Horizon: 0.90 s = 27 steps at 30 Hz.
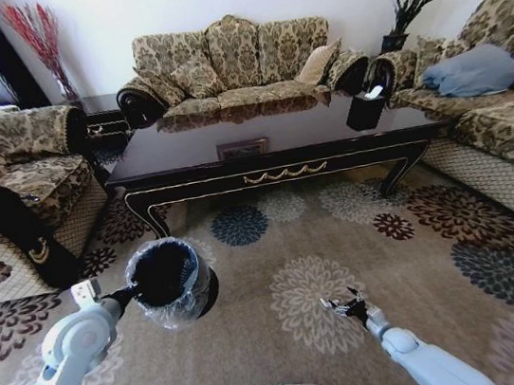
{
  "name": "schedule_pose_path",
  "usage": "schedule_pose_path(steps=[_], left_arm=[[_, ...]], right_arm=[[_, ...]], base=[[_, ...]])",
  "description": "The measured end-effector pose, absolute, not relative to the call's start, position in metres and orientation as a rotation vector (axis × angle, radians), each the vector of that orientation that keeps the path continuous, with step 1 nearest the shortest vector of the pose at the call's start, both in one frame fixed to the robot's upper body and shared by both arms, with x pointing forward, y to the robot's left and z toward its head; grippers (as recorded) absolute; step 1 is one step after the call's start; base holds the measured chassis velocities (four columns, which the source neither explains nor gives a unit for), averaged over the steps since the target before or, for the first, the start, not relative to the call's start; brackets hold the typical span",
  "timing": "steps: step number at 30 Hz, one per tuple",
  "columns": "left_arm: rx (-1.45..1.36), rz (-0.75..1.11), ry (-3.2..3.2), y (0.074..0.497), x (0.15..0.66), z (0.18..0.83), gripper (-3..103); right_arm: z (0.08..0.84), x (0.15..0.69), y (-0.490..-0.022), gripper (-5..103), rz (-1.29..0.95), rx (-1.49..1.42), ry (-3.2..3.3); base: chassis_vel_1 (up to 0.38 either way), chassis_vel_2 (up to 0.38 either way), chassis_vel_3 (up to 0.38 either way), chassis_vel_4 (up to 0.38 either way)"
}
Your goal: Move to the front of the table and pick up the trash from the floor, then place it into the trash bin.
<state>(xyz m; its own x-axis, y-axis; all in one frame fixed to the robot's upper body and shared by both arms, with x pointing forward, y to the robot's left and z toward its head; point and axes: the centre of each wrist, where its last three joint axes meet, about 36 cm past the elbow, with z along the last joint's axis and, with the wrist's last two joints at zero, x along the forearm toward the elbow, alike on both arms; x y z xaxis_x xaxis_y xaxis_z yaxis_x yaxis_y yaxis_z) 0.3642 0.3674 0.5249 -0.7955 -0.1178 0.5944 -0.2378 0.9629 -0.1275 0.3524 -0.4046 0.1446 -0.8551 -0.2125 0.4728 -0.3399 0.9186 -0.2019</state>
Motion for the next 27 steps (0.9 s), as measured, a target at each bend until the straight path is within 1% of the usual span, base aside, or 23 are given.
schedule_pose_path(steps=[4,6,9,10,11,13,25,26,27], left_arm=[[0.250,0.262,-2.496,0.367,0.365,0.525,2],[0.249,0.262,-2.496,0.367,0.365,0.525,2],[0.248,0.261,-2.495,0.367,0.366,0.525,2],[0.248,0.261,-2.495,0.367,0.366,0.525,2],[0.247,0.261,-2.496,0.367,0.366,0.525,2],[0.247,0.260,-2.496,0.367,0.366,0.525,2],[0.244,0.262,-2.498,0.366,0.367,0.525,2],[0.244,0.262,-2.497,0.366,0.367,0.524,2],[0.244,0.262,-2.497,0.366,0.367,0.524,2]], right_arm=[[0.140,0.345,-0.397,69,0.371,0.417,-2.620],[0.139,0.344,-0.396,69,0.371,0.419,-2.619],[0.136,0.342,-0.396,53,0.377,0.421,-2.613],[0.136,0.342,-0.396,53,0.377,0.421,-2.613],[0.136,0.341,-0.397,49,0.381,0.420,-2.612],[0.136,0.341,-0.399,47,0.387,0.417,-2.611],[0.135,0.333,-0.399,47,0.395,0.438,-2.616],[0.135,0.333,-0.399,44,0.395,0.439,-2.619],[0.135,0.333,-0.399,44,0.395,0.439,-2.619]], base=[[0.000,0.000,0.000,0.000],[0.000,0.000,0.000,0.000],[0.000,0.000,0.000,0.000],[0.000,0.000,0.000,0.000],[0.000,0.000,0.000,0.000],[0.000,0.000,0.000,0.000],[0.000,0.000,0.000,0.000],[0.000,0.000,0.000,0.000],[0.000,0.000,0.000,0.000]])
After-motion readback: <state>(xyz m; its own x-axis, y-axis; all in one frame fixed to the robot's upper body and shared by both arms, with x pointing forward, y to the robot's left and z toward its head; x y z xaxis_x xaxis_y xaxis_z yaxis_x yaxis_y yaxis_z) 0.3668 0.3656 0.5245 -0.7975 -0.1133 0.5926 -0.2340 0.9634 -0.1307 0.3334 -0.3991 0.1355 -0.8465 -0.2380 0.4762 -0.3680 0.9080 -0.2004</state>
